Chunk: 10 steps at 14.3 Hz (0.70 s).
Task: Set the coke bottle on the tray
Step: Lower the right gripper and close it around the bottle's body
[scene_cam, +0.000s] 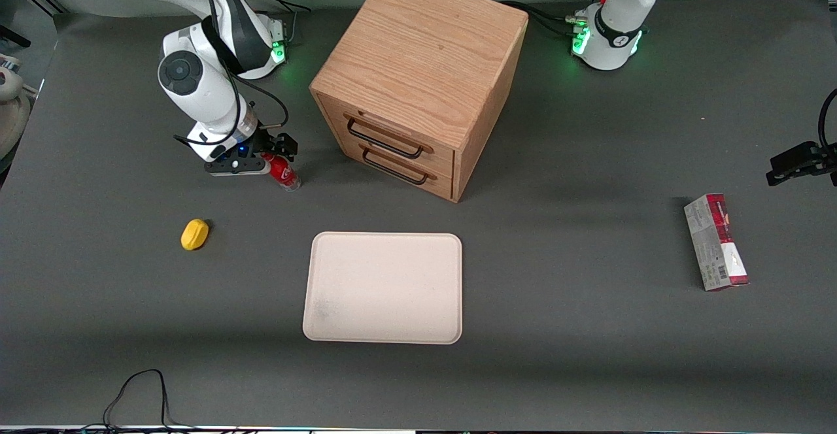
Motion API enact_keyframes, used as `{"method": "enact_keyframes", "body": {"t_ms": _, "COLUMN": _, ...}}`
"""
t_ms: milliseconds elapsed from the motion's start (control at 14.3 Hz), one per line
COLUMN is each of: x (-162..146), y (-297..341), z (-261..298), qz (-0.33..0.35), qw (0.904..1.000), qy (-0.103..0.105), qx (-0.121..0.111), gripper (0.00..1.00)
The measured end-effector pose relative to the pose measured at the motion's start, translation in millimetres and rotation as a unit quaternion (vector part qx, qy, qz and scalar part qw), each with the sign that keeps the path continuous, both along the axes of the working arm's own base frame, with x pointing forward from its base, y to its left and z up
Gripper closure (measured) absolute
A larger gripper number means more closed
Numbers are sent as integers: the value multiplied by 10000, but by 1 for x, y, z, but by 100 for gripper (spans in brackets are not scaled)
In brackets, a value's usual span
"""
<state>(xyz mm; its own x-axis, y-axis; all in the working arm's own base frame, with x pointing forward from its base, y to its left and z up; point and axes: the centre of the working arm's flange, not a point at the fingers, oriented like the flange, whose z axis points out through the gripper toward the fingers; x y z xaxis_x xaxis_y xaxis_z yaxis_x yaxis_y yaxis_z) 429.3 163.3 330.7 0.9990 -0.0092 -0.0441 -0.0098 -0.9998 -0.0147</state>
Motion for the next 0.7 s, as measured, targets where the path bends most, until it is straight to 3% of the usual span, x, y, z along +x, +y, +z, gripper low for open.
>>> {"method": "enact_keyframes", "body": {"t_ms": 349, "x": -4, "y": -2, "z": -6, "qz": -3, "qw": 10000, "qy": 27, "qx": -12, "gripper": 1}}
{"method": "enact_keyframes", "body": {"t_ms": 698, "x": -6, "y": -3, "z": -9, "qz": -11, "qw": 10000, "qy": 29, "qx": -14, "gripper": 8}}
